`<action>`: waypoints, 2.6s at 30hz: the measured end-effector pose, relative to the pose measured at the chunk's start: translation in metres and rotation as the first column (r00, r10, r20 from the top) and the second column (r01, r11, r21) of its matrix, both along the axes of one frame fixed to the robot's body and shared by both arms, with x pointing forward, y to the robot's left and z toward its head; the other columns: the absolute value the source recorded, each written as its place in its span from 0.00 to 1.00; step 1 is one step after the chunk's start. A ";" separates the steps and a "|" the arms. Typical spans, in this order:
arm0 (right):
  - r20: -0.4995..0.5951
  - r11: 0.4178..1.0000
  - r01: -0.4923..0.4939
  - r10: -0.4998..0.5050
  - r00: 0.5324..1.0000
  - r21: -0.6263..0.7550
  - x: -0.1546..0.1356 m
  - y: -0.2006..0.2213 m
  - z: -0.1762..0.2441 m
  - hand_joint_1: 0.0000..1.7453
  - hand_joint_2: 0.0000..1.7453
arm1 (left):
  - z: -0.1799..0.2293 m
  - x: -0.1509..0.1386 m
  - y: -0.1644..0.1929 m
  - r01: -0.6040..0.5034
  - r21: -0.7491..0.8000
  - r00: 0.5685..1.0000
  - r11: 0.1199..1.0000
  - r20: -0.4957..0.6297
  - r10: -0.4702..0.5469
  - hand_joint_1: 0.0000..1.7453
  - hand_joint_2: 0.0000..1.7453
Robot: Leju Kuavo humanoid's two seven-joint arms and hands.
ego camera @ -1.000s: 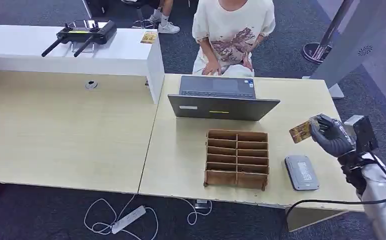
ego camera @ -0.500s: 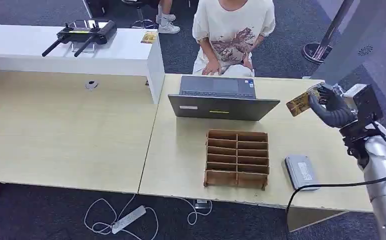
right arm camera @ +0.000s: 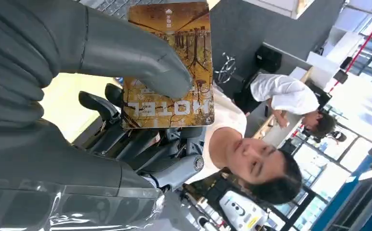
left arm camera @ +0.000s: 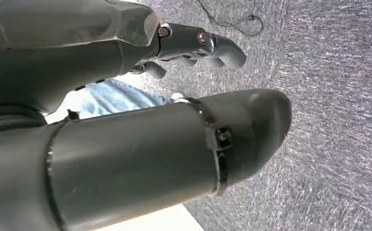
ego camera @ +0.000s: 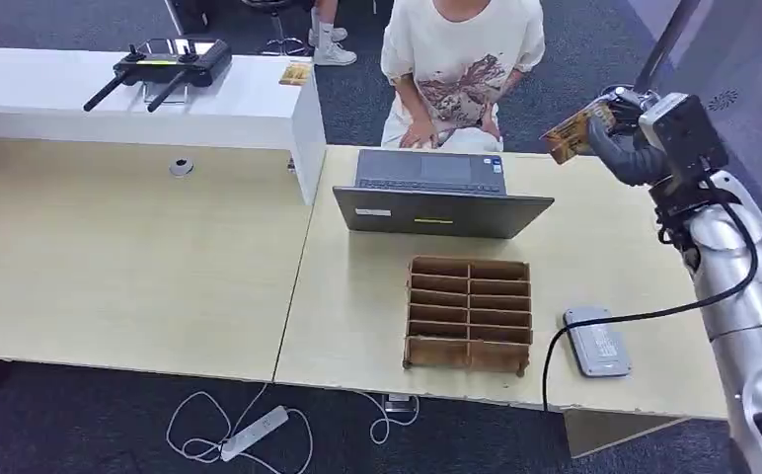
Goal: Pass the card to the sensor for recognition and then transmit it.
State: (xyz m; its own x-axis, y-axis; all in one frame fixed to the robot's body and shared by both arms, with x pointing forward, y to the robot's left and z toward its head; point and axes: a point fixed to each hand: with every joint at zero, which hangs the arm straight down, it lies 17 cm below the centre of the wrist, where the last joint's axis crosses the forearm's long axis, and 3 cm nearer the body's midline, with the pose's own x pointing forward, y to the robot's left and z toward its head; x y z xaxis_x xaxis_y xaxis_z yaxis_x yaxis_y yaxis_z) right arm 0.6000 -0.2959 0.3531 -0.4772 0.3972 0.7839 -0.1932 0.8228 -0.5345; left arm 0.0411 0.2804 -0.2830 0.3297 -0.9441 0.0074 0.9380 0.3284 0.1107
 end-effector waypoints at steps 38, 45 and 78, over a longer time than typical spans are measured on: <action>0.309 0.649 0.445 -0.321 0.895 -0.617 0.079 0.037 0.022 1.00 1.00 | 0.000 0.000 0.001 0.057 -0.023 0.998 0.998 -0.004 -0.057 0.00 0.00; 0.310 0.593 0.440 -0.314 0.898 -0.674 0.080 0.044 0.006 1.00 1.00 | 0.000 -0.001 0.001 0.065 -0.026 0.998 0.998 -0.007 -0.065 0.00 0.00; 0.323 0.525 0.471 -0.353 0.878 -0.708 0.082 0.031 -0.004 0.93 1.00 | 0.000 0.000 0.001 0.092 -0.028 0.996 0.995 -0.007 -0.092 0.00 0.00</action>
